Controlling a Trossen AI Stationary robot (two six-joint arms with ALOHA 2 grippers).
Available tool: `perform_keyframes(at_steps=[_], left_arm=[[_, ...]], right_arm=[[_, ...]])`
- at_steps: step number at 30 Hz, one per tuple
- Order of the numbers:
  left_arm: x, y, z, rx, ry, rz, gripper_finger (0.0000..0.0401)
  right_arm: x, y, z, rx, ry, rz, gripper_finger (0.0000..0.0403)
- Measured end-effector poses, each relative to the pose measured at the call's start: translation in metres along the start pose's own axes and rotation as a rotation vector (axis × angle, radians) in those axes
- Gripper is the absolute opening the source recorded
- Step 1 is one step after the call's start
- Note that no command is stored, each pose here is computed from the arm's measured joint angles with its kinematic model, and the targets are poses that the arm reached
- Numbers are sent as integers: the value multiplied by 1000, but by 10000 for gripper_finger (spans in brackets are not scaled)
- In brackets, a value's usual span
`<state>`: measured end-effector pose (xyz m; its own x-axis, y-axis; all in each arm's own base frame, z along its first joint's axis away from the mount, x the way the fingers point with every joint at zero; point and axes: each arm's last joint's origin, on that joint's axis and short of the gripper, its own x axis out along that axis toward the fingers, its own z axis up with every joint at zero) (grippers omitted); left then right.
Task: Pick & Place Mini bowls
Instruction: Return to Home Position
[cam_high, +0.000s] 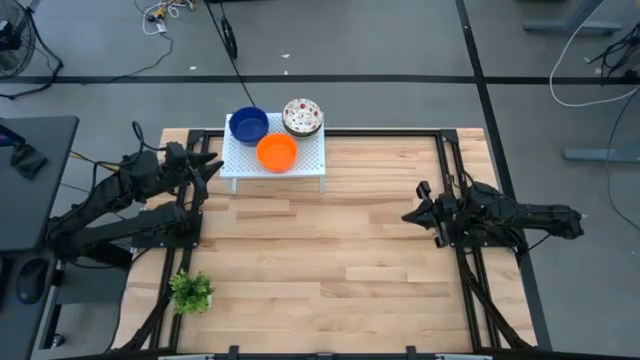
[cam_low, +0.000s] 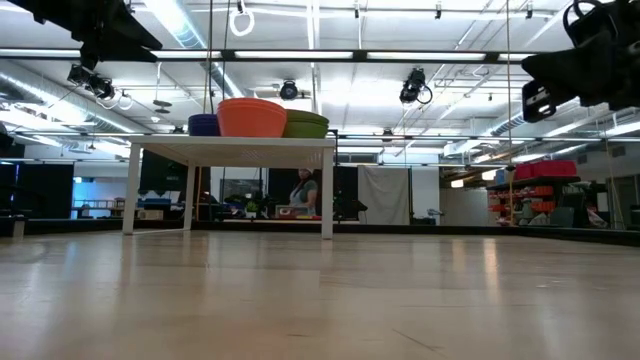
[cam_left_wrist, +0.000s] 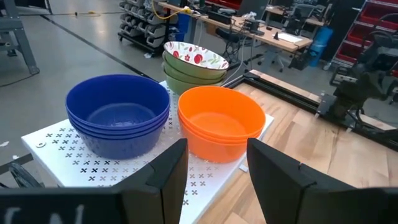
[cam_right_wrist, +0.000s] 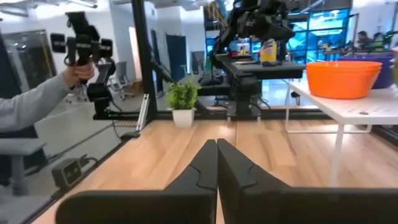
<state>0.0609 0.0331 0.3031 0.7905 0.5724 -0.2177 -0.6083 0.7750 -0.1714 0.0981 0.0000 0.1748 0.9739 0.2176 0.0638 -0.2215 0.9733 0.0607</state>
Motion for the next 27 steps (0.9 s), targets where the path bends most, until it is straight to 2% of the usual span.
perform_keyframes(at_steps=[8, 15, 18, 23, 27], left_arm=[[0, 0, 0, 1, 3, 1, 170], [0, 0, -1, 13, 11, 0, 170], [-4, 0, -1, 35, 1, -44, 170], [-24, 2, -4, 62, -57, -161, 170], [-42, 6, -8, 59, -125, -200, 170]], right_arm=[[1, 5, 0, 14, -8, -12, 3], [1, 2, -7, -36, 60, -163, 4], [1, 0, -8, -59, 75, -216, 10], [1, 0, -8, -65, 75, -217, 22], [1, 0, -8, -65, 75, -217, 24]])
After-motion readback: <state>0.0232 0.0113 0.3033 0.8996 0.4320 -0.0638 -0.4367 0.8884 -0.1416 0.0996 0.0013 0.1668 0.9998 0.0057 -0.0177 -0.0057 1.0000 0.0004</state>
